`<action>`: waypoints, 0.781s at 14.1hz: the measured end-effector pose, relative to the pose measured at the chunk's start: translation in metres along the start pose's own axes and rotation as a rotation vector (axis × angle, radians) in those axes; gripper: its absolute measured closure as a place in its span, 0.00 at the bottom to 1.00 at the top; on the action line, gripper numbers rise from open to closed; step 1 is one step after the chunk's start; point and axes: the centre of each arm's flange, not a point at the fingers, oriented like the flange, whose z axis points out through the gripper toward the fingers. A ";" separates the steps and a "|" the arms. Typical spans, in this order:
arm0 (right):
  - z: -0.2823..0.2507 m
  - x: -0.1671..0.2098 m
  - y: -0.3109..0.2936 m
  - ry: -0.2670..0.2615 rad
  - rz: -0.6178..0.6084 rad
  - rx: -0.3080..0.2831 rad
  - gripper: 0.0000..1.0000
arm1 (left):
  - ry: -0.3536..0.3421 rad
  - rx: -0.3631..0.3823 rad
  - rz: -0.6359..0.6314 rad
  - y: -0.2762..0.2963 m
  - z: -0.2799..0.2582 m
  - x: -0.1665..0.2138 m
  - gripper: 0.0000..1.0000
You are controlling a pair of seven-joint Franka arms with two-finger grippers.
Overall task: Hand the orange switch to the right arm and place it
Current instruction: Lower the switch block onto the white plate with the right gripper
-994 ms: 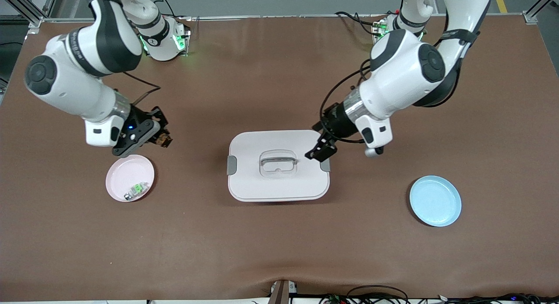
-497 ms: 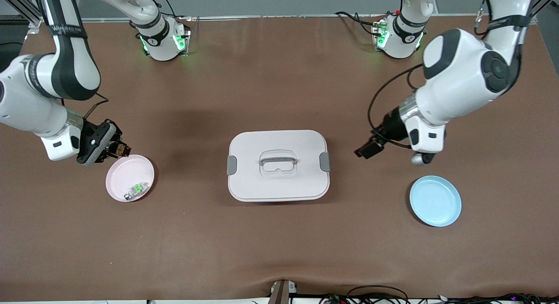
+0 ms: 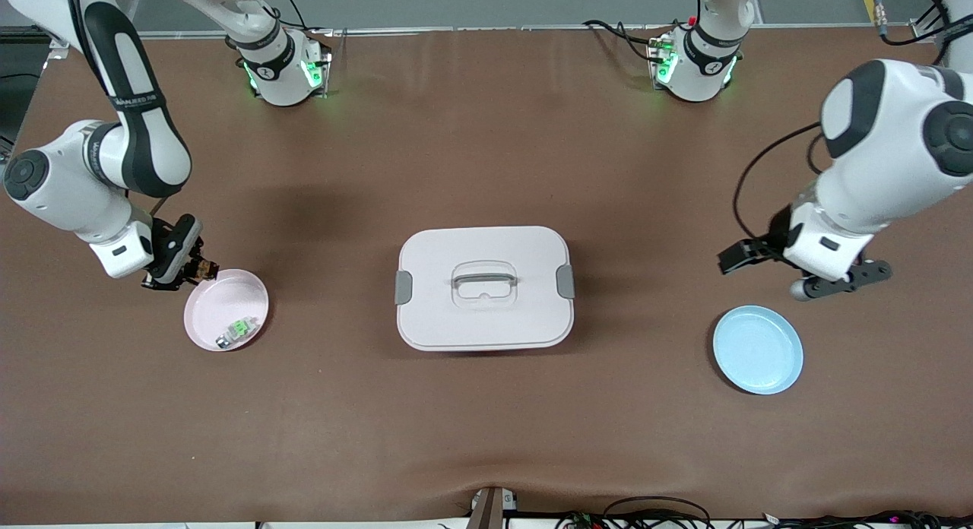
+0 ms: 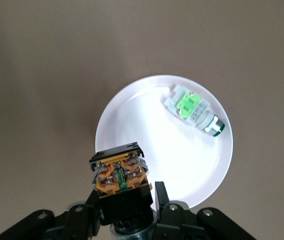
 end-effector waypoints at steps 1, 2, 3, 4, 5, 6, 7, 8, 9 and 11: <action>0.005 -0.006 0.001 -0.004 0.001 -0.002 0.56 | 0.004 0.015 0.053 -0.015 0.000 0.004 0.00; 0.012 -0.010 0.001 -0.008 -0.001 -0.005 0.56 | 0.007 0.025 0.099 -0.026 -0.001 0.008 0.00; 0.019 -0.013 0.001 -0.013 -0.001 -0.013 0.56 | 0.010 0.029 0.143 -0.034 -0.002 0.010 0.00; 0.028 -0.015 0.000 -0.019 0.000 -0.024 0.56 | 0.008 0.031 0.180 -0.040 -0.003 0.011 0.00; 0.036 -0.017 -0.002 -0.025 0.000 -0.036 0.56 | -0.019 0.035 0.200 -0.045 -0.006 0.010 0.00; 0.046 -0.018 -0.004 -0.030 -0.001 -0.043 0.56 | -0.080 0.039 0.199 -0.049 -0.013 0.005 0.00; 0.056 -0.018 -0.005 -0.035 -0.002 -0.045 0.56 | -0.143 0.043 0.188 -0.055 -0.028 0.001 0.00; 0.064 -0.018 -0.006 -0.039 -0.003 -0.048 0.56 | -0.170 0.046 0.179 -0.060 -0.050 -0.001 0.00; 0.070 -0.018 -0.006 -0.040 -0.003 -0.050 0.56 | -0.167 0.047 0.172 -0.064 -0.073 -0.001 0.00; 0.080 -0.013 -0.008 -0.036 -0.005 -0.055 0.56 | -0.135 0.048 0.168 -0.066 -0.104 -0.003 0.00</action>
